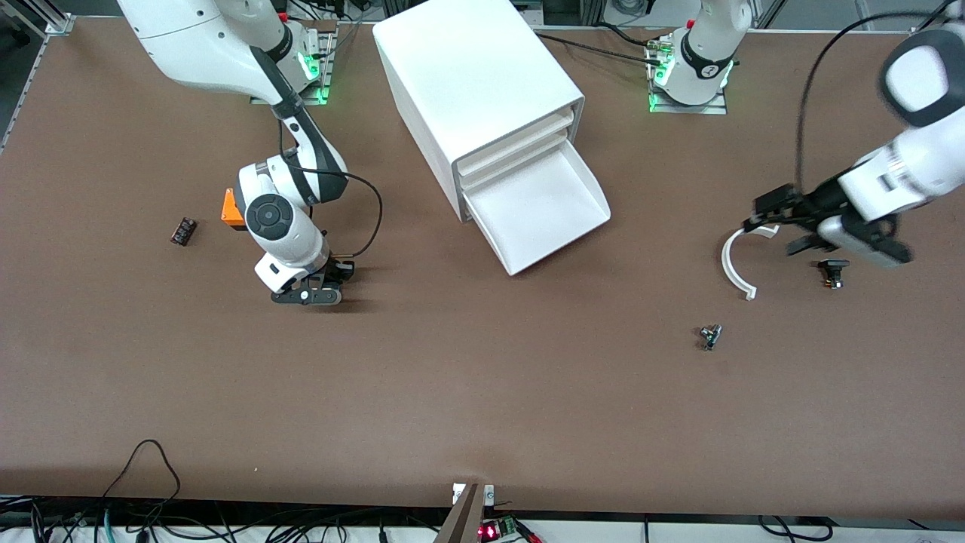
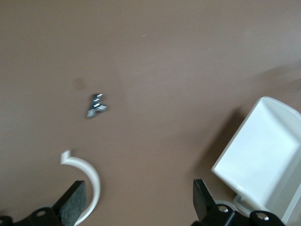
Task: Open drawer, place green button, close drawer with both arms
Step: 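Withdraw the left gripper while the right gripper carries the button toward the drawer, then lower the green button into the open drawer with the right gripper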
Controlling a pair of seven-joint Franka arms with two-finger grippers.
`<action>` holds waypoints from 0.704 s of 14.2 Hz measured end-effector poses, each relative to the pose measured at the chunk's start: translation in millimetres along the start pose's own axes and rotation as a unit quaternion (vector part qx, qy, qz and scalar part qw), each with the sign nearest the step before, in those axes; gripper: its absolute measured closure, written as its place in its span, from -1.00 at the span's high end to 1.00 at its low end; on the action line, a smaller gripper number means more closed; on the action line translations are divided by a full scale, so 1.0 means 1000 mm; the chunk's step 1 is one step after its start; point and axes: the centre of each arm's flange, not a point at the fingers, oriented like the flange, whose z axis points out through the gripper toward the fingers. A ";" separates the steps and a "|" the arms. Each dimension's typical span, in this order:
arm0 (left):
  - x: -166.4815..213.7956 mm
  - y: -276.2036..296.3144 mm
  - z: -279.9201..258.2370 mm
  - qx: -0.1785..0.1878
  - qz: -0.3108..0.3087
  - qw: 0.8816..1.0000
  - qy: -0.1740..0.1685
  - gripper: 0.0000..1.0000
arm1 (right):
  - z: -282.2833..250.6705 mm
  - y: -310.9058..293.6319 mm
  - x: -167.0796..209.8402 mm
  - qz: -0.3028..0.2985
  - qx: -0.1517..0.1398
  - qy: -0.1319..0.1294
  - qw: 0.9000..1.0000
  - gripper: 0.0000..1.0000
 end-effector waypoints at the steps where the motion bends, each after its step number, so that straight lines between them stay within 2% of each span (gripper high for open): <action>1: -0.001 0.002 -0.026 0.036 -0.008 0.999 -0.020 1.00 | -0.012 -0.002 0.008 -0.006 0.002 0.009 1.000 -0.33; 3: -0.003 0.006 -0.058 0.085 -0.035 0.995 -0.045 1.00 | -0.042 -0.009 0.024 -0.020 0.003 0.018 1.000 -0.33; 5: -0.006 0.001 -0.065 0.119 -0.064 0.989 -0.054 1.00 | -0.082 -0.030 0.037 -0.034 0.009 0.024 0.999 -0.32; 10: -0.009 -0.008 -0.061 0.152 -0.101 0.981 -0.065 1.00 | -0.189 -0.109 0.046 -0.114 0.033 0.048 0.992 -0.32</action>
